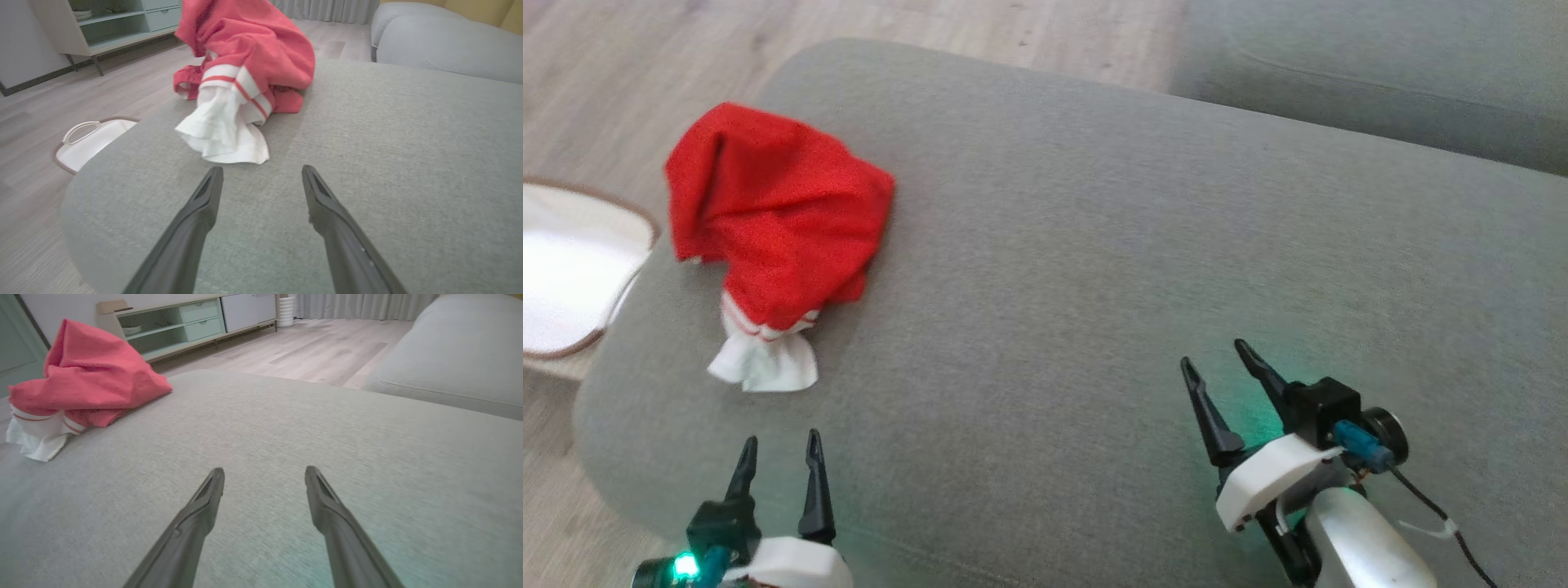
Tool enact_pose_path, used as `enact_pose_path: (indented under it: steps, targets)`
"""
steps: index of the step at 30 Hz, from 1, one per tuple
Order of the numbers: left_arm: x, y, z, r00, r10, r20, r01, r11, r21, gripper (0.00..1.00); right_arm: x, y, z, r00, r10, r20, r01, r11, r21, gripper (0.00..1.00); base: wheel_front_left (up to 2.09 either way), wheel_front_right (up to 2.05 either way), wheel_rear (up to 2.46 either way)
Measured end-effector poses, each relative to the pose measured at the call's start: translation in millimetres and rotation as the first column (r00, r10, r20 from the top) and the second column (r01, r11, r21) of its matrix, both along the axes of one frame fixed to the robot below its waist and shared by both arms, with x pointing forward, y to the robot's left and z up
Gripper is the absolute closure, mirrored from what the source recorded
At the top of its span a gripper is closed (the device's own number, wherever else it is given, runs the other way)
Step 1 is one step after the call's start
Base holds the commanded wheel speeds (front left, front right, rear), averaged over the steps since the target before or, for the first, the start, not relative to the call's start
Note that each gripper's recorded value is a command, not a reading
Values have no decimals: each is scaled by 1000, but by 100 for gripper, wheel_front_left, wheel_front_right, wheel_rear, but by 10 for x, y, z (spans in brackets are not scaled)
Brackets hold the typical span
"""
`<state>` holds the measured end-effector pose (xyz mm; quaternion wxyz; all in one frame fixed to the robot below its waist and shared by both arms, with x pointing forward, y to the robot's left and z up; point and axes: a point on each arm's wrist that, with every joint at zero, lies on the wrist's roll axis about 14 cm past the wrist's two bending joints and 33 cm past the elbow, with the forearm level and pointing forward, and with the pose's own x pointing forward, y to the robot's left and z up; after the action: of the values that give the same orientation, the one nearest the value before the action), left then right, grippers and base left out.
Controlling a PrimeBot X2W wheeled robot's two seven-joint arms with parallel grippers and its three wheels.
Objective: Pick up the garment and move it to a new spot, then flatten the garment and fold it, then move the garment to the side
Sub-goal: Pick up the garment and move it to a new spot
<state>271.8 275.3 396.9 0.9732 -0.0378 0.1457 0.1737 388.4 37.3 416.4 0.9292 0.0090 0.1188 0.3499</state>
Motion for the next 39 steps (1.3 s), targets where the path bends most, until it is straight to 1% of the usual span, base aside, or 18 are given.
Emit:
enact_pose_path:
  steps: [3,4,6,8,9,12,14,16,20,25,30,34,35,36,37,39]
  targets:
    - [-112,125,14,999,34,-2,-34,999,10,0,-55,212,-11,998,65,-7,-65,998,8,0,0,0,0]
    - [-105,140,17,1000,28,-6,-28,999,19,0,-50,227,-21,998,69,-10,-69,998,10,0,0,0,0]
    - [-11,180,75,1000,14,5,-14,999,36,0,-27,231,-51,997,69,-18,-68,998,11,0,0,0,0]
    - [191,260,230,999,-9,41,6,997,71,0,-6,217,-89,998,64,-27,-64,998,10,0,0,0,0]
    - [191,260,230,999,-9,41,6,997,71,0,-6,217,-89,998,64,-27,-64,998,10,0,0,0,0]
    - [590,442,578,993,-50,110,33,988,153,0,10,166,-179,998,53,-45,-53,999,0,0,0,0,0]
    - [833,568,754,988,-81,129,54,978,199,0,33,129,-231,997,42,-57,-42,999,-1,0,0,0,0]
    - [1035,689,859,988,-103,118,72,968,242,0,97,96,-247,998,33,-54,-33,999,-3,0,0,0,0]
    - [1363,914,932,993,-108,54,88,954,285,0,258,0,-271,999,9,-44,-9,1000,-5,0,0,0,0]
    - [1666,1036,849,992,-117,-36,123,948,295,0,334,-154,-400,998,-23,-64,22,1000,-17,0,0,0,0]
    - [1852,1083,600,986,-96,-135,127,961,245,0,441,-234,-425,998,-41,-56,40,999,-14,0,0,0,0]
    - [1863,1086,288,967,-69,-243,113,978,173,0,510,-326,-417,996,-68,-51,68,998,-5,0,0,0,0]
    - [1859,1075,228,964,-65,-258,108,982,157,54,522,-357,-409,996,-79,-51,79,997,-2,0,0,0,0]
    - [1872,1056,197,962,-69,-263,111,982,151,100,532,-391,-400,995,-90,-50,90,996,0,0,0,0,0]
    - [1898,1041,199,964,-74,-257,116,981,153,100,535,-425,-394,994,-100,-50,100,995,0,0,0,0,0]
    - [1987,1015,320,974,-97,-205,136,973,185,100,529,-492,-379,992,-119,-51,119,993,-2,0,0,0,0]
